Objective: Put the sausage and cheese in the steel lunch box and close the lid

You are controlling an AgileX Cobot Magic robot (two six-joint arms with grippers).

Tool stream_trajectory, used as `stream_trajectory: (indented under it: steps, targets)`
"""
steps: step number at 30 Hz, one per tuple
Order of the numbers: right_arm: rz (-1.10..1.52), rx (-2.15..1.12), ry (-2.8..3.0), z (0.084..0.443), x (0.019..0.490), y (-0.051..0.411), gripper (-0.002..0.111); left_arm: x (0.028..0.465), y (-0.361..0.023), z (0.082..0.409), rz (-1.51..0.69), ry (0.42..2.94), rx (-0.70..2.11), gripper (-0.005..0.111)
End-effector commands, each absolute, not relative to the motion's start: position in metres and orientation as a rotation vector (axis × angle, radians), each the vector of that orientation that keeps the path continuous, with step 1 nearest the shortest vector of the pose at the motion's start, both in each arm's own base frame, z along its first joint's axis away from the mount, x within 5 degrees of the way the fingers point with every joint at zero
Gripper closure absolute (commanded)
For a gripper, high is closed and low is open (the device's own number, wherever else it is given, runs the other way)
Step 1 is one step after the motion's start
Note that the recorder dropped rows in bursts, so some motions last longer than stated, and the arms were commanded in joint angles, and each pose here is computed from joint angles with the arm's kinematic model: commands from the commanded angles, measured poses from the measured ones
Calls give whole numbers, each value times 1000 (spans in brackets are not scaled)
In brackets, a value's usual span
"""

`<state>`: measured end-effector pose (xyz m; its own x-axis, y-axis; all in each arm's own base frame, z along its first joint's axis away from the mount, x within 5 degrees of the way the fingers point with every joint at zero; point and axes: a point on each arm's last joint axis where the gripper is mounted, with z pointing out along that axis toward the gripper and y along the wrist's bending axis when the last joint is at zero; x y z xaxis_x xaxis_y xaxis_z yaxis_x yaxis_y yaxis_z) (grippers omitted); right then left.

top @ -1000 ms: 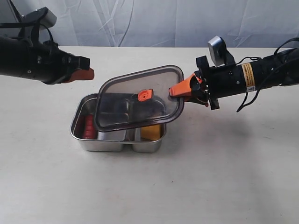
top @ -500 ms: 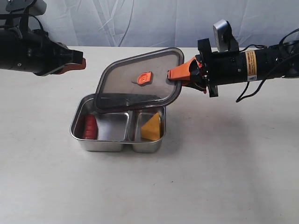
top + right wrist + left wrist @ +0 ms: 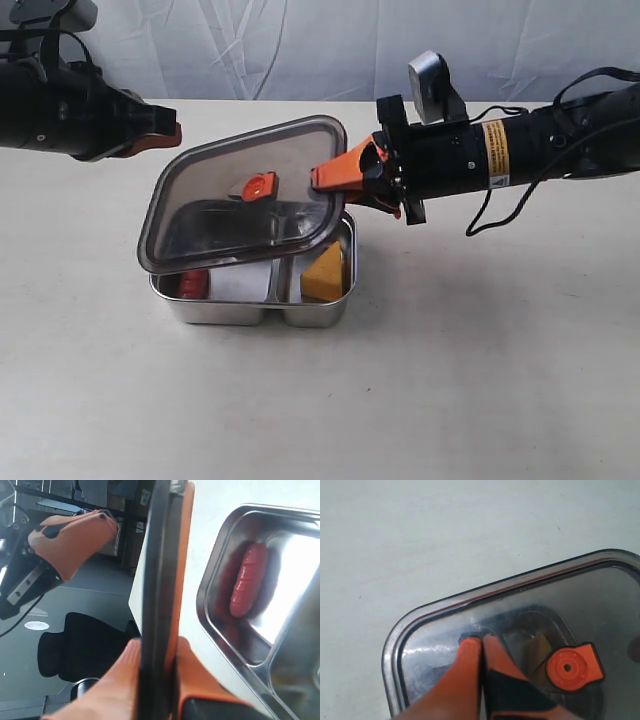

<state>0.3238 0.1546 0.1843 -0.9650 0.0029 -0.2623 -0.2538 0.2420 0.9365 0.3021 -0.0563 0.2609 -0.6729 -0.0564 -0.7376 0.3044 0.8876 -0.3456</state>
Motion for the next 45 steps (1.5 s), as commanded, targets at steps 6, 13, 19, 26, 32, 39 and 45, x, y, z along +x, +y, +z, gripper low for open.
stream_trajectory:
  steps: [6,13,19,26,32,39,45]
  targets:
    - [1870,-48,2365,147,332,154,109,301,-57,264,-576,2235,192,107]
    - [1842,-123,2417,136,328,154,109,301,-57,263,-567,2238,192,107]
    - [1764,-185,2506,129,324,152,109,306,-62,240,-638,2336,234,107]
    - [1698,-156,2523,126,327,150,109,314,-69,195,-737,2497,253,107]
    - [1622,-132,2547,122,330,148,109,311,-101,162,-679,2592,443,107]
    - [1393,-171,2639,110,334,141,81,310,-110,138,-571,2683,466,107]
    - [1406,-199,2603,121,337,142,31,311,-110,137,-563,2681,461,107]
